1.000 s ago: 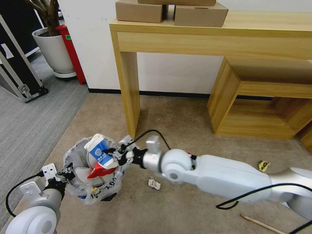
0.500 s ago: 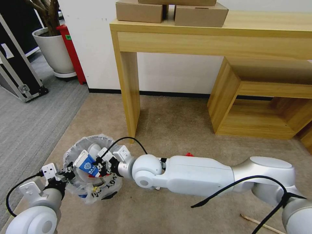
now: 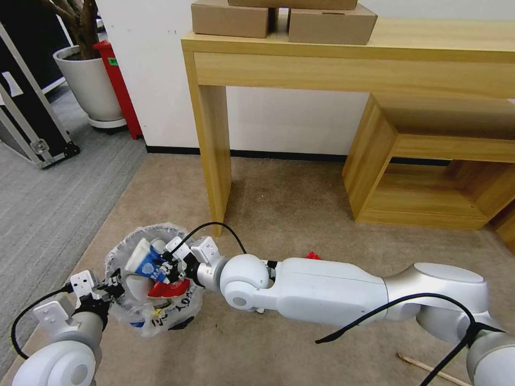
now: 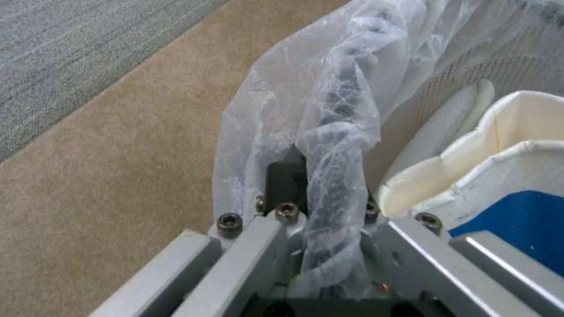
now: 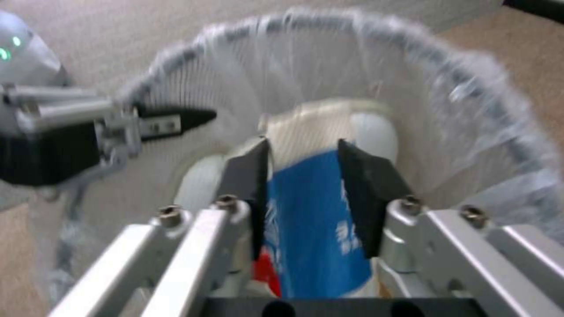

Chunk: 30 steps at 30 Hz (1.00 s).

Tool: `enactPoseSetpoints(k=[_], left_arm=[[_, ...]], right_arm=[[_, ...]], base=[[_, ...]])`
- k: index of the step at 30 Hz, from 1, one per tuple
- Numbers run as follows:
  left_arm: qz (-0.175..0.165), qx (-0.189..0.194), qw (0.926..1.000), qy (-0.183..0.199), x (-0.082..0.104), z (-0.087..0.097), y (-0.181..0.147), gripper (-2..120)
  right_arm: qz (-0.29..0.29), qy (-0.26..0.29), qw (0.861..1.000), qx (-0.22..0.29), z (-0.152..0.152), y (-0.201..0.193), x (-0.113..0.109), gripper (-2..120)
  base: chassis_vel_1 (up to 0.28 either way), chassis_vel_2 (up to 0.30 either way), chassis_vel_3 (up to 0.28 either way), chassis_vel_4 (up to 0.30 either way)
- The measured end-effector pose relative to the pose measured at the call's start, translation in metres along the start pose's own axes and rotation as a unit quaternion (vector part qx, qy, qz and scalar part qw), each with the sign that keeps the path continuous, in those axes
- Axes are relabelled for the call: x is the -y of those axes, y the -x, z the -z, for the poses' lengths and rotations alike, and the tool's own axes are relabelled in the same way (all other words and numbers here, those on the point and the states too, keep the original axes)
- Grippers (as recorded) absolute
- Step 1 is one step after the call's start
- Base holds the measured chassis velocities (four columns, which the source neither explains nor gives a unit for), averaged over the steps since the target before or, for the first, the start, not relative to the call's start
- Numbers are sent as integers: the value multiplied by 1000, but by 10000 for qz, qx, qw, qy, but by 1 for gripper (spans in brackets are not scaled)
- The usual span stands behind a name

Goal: Pick up the trash bin and place the garbage on the floor into it.

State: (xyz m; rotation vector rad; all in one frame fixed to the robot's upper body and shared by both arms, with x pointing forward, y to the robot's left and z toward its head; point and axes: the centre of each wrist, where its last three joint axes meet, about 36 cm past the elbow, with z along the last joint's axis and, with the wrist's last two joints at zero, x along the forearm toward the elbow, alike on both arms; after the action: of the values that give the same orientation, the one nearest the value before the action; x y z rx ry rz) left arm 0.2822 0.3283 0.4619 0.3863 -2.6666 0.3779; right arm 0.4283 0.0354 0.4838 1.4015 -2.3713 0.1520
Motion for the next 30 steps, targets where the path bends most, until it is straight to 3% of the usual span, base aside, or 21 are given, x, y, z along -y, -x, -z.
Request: enactPoseSetpoints(k=[8,11,16,19,23,24,27,30], left_arm=[[24,-13,10000,20,-2,-1,-1,1],[33,-10,10000,26,-2,-1,-1,1],[53,-18,10000,34,-4,-1,0,1],[70,-25,10000,38,-5,-2,1,1],[87,-33,9999,43,-6,-3,2,1],[87,-33,9999,43,-6,-3,2,1],[87,-35,9999,51,-6,-3,3,1],[93,-48,9999,56,-6,-4,5,1]], right_arm=[[-12,169,9986,494,15,-12,8,64],[92,321,9948,961,21,-23,17,80],[30,565,9882,1423,26,-35,33,94],[-116,739,9823,1716,29,-47,51,99],[-692,955,9678,2225,21,-87,102,100],[-692,955,9678,2225,21,-87,102,100],[-1017,869,9638,2306,7,-123,136,100],[-1176,773,9650,2212,-9,-146,152,100]], base=[[0,0,0,0],[0,0,0,0],[0,0,0,0],[0,0,0,0],[0,0,0,0],[0,0,0,0],[0,0,0,0],[0,0,0,0]])
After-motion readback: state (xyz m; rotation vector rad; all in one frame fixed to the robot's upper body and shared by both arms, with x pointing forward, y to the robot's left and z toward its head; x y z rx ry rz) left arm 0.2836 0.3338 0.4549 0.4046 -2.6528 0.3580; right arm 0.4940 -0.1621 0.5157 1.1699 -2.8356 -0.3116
